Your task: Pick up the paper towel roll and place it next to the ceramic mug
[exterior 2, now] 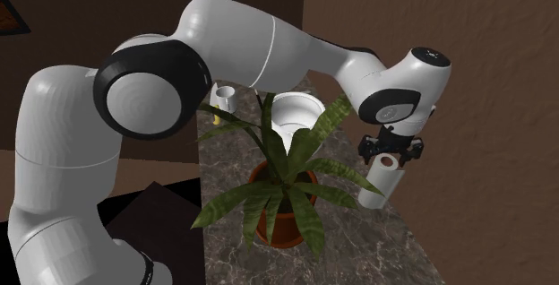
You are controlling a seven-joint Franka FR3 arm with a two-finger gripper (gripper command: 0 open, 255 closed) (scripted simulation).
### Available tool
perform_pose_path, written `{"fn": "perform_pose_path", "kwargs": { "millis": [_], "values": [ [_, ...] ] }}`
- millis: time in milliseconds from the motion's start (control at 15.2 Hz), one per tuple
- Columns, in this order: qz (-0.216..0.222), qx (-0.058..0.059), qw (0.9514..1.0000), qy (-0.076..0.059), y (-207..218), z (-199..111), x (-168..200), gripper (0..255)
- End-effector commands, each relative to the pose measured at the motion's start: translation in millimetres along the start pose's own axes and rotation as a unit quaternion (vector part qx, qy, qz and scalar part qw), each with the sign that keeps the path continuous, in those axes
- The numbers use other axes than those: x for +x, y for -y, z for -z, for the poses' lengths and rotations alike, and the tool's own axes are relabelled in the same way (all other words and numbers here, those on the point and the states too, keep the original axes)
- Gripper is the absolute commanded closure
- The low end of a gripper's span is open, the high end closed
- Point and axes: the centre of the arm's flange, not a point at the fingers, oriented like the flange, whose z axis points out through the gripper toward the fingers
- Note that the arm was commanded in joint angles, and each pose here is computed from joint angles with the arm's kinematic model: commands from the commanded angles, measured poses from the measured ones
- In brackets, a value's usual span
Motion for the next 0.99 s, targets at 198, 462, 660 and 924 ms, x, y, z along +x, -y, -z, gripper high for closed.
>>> {"fn": "perform_pose_path", "kwargs": {
  "millis": [198, 462, 660, 924],
  "values": [
    [0.000, 0.000, 1.0000, 0.000, 0.1, -0.8, 0.2, 0],
    [0.000, 0.000, 1.0000, 0.000, 0.1, -0.8, 0.2, 255],
    [0.000, 0.000, 1.0000, 0.000, 0.0, -0.8, 0.2, 255],
    [0.000, 0.000, 1.0000, 0.000, 0.0, -1.0, 0.3, 255]
  ]
}}
